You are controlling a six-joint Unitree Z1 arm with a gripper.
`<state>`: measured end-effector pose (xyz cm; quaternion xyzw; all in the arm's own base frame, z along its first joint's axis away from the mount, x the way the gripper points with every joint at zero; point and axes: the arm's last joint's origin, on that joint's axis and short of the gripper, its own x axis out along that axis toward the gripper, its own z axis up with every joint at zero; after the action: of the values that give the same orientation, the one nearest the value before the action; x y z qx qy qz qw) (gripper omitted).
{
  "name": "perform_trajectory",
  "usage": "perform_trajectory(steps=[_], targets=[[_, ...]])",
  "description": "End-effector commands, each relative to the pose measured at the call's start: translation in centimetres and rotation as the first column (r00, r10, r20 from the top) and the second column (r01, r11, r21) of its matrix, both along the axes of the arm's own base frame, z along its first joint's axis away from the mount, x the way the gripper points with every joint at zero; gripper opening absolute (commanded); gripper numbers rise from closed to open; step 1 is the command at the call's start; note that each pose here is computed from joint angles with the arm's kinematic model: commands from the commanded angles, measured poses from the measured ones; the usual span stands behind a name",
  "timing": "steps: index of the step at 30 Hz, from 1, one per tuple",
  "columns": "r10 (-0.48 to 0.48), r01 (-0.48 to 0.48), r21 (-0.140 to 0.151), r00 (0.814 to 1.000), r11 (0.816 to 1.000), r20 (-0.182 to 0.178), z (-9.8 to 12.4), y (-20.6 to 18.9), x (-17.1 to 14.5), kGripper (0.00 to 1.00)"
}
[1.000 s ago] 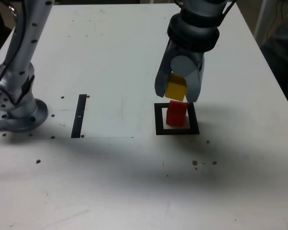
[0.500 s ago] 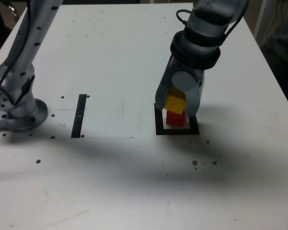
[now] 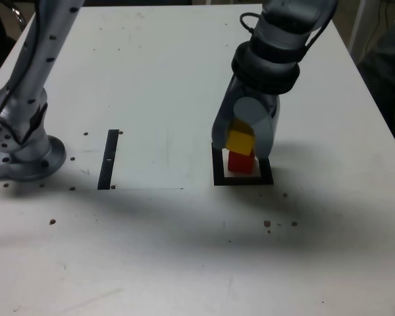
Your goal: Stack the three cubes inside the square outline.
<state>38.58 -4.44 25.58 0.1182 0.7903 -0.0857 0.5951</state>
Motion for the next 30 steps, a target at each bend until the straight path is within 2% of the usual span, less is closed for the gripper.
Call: perform_trajectory(steps=[1,7,15,21,26,30], targets=[[0.000,0.000,0.004,1.000,1.000,0.013,0.7,0.2,-0.4,0.93],[-0.001,0.001,0.008,1.000,1.000,0.030,1.6,0.3,-0.8,0.99],[-0.004,0.004,-0.012,0.999,1.000,0.051,2.5,0.7,-1.1,0.99],[-0.010,0.012,-0.021,0.996,1.000,0.090,4.3,1.7,-1.2,0.99],[0.018,-0.016,-0.024,0.994,1.000,0.108,6.1,6.0,-1.1,0.99],[0.050,-0.046,-0.036,0.989,0.998,0.139,7.0,10.8,-0.9,1.00]])
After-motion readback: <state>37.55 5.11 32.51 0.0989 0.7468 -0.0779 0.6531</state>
